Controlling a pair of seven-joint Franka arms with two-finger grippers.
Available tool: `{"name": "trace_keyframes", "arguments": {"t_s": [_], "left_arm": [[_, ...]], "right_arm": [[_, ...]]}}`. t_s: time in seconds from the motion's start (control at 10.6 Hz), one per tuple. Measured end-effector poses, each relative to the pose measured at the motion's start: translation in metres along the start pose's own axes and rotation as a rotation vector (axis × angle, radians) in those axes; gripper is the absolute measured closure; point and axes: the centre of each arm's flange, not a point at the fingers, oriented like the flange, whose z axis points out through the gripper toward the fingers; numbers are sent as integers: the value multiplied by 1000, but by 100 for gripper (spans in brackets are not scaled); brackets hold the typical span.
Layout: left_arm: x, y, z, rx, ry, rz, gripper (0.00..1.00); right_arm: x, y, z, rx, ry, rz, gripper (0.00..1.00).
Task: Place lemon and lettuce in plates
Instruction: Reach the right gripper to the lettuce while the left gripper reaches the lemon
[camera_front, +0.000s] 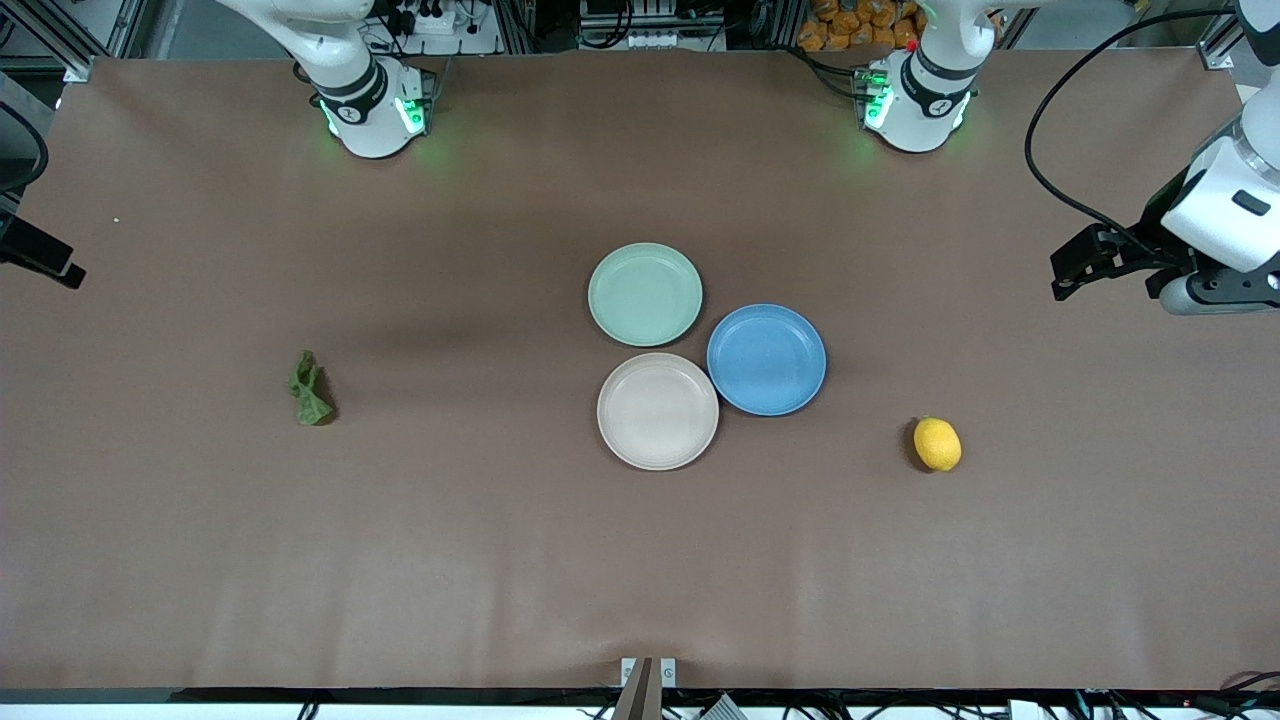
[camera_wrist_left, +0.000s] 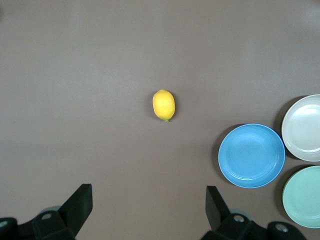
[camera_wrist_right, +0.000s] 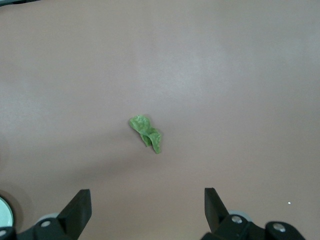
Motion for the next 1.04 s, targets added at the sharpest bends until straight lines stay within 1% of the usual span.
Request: {"name": "trace_keyframes", "arguments": {"t_s": [0.38, 0.47, 0.66, 0.76, 0.94, 1.04], "left_arm": [[0, -1, 4, 1, -11, -1, 0], [1, -1, 9, 2, -21, -1, 0], [1, -1, 27, 6, -58, 3, 0], [3, 0, 40, 8, -85, 13, 0], [11, -1, 70, 8, -127, 18, 0], [18, -1, 84, 7, -128, 21, 0]], "right_arm": [[0, 0, 1, 0, -1, 0, 0], [0, 0, 1, 0, -3, 0, 0], [1, -1, 10, -1, -23, -1, 0], [2, -1, 20, 0, -43, -2, 0], [6, -7, 52, 41, -70, -4, 0], [10, -7, 73, 49, -81, -17, 0]]}}
